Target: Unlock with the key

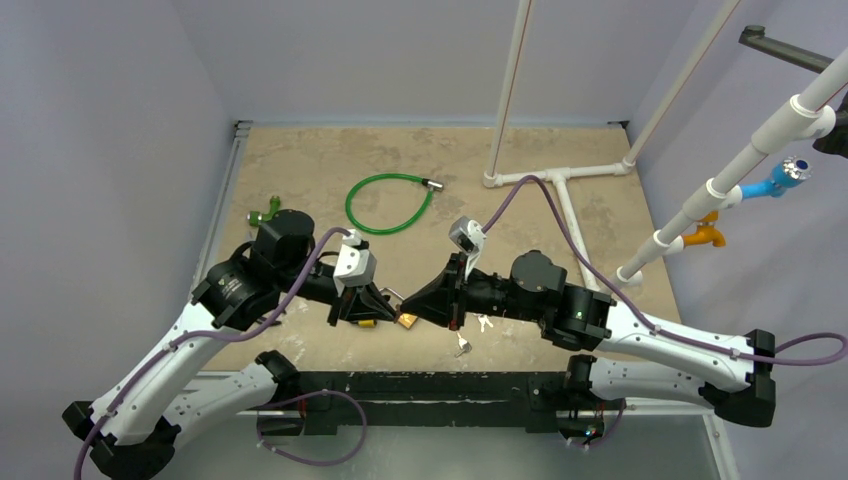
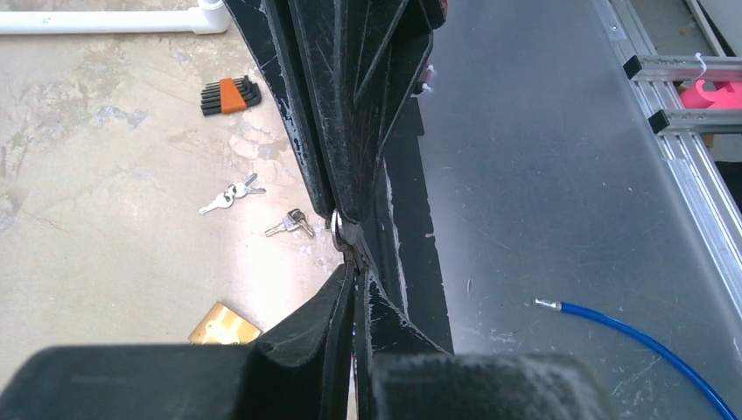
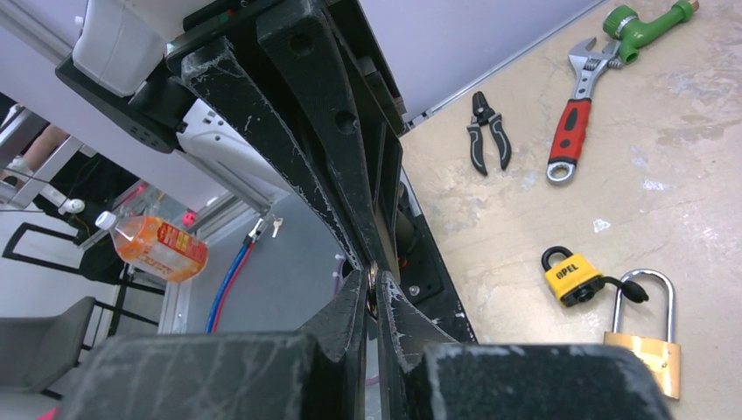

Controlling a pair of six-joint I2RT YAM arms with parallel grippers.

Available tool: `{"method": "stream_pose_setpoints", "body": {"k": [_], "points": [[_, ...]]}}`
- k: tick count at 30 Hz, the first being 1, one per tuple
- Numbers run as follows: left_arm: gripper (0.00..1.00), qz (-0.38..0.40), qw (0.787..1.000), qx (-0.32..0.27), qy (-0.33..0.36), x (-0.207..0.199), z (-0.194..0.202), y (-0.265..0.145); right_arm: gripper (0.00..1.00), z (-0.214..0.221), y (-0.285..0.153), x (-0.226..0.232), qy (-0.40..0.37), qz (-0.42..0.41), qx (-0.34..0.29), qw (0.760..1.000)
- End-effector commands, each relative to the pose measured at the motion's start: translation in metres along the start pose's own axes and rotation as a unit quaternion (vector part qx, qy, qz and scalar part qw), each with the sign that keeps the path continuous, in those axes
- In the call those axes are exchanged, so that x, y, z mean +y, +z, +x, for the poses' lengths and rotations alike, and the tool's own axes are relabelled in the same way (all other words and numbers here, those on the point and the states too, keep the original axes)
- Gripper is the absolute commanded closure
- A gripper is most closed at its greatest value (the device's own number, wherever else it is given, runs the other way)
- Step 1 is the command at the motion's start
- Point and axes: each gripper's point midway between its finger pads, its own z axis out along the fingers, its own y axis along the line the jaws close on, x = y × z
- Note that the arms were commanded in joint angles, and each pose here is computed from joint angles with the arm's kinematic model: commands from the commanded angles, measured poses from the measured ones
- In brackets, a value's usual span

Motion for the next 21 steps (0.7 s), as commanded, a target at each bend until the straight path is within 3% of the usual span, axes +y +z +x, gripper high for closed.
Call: {"method": "stream_pose_setpoints", "body": {"k": [1, 8, 9, 11, 21], "points": [[0.96, 0.008, 1.000, -0.008, 0.005, -0.001, -0.002, 0.001, 1.00, -0.033, -0.002, 0.021, -0.008, -0.033, -0.048, 0.998], [0.88, 0.023, 0.999, -0.024, -0.027, -0.007, -0.009, 0.003, 1.00, -0.032, 0.000, 0.018, -0.007, -0.030, -0.056, 0.998], [0.89, 0.029, 0.999, -0.025, -0.033, -0.009, -0.009, 0.003, 1.00, -0.031, 0.001, 0.017, -0.008, -0.028, -0.056, 0.998], [1.00, 0.034, 0.998, -0.027, -0.038, -0.011, -0.008, 0.004, 1.00, -0.030, 0.002, 0.017, -0.009, -0.029, -0.057, 0.998], [1.00, -0.007, 0.999, -0.038, -0.017, 0.001, -0.018, 0.000, 1.00, -0.019, 0.004, 0.018, -0.004, -0.033, -0.045, 0.998]]}}
